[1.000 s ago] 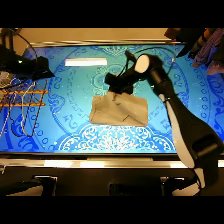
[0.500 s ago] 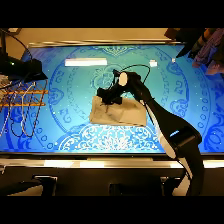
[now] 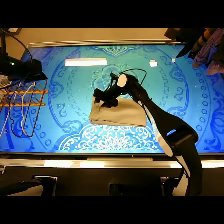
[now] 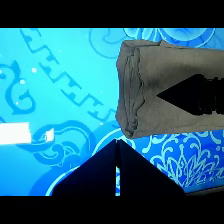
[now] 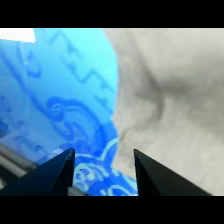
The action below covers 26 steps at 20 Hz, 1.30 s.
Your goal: Fold the clothes and pants, and hang the long-sleeved shirts on hangers.
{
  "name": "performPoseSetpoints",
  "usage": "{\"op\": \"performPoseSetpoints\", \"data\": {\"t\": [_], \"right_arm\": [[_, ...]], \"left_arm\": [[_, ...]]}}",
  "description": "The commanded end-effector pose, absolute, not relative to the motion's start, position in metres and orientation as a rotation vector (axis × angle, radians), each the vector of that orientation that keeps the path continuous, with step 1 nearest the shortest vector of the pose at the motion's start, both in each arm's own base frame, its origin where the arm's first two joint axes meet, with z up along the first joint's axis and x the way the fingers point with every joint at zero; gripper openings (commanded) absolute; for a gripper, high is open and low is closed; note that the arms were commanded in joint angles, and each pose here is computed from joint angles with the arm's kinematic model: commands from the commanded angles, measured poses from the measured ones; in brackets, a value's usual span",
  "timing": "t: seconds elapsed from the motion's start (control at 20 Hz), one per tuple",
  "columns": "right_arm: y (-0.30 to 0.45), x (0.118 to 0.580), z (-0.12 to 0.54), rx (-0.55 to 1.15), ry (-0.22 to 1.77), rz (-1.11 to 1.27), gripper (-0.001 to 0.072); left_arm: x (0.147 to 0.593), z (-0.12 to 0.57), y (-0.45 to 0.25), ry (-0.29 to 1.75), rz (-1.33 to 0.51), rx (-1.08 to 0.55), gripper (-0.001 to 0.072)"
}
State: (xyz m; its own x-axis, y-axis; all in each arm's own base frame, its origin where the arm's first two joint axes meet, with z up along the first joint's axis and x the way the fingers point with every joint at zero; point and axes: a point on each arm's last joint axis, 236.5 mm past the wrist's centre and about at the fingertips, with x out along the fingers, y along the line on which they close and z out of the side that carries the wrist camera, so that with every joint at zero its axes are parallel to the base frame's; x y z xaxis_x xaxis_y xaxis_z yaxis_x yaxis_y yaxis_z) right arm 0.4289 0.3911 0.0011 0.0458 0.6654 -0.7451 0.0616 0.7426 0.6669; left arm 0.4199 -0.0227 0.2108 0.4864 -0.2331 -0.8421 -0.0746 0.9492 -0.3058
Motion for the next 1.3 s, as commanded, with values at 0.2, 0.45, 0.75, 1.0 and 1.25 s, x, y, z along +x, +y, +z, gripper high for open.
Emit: {"op": "performPoseSetpoints", "data": {"t": [0.2, 0.45, 0.75, 1.0, 1.25], "right_arm": [[0.326, 0.45, 0.101, 0.648, 1.311, 0.637, 0.0496], [0.128, 0.477, 0.112, 0.456, 1.24, 0.354, 0.049], [0.065, 0.466, 0.042, 0.625, 1.297, 0.39, 0.0493], [0.089, 0.426, -0.033, 0.668, 1.363, 0.511, 0.0492], [0.093, 0.415, -0.061, 0.701, 1.372, 0.491, 0.0484]], "left_arm": [[0.419, 0.211, -0.022, 1.065, -0.097, -0.321, 0.0018], [0.418, 0.21, -0.023, 1.07, -0.098, -0.32, 0.0019], [0.413, 0.208, -0.023, 1.094, -0.1, -0.318, 0.0019], [0.407, 0.205, -0.024, 1.12, -0.102, -0.315, 0.0019], [0.407, 0.204, -0.024, 1.126, -0.102, -0.315, 0.0019]]}}
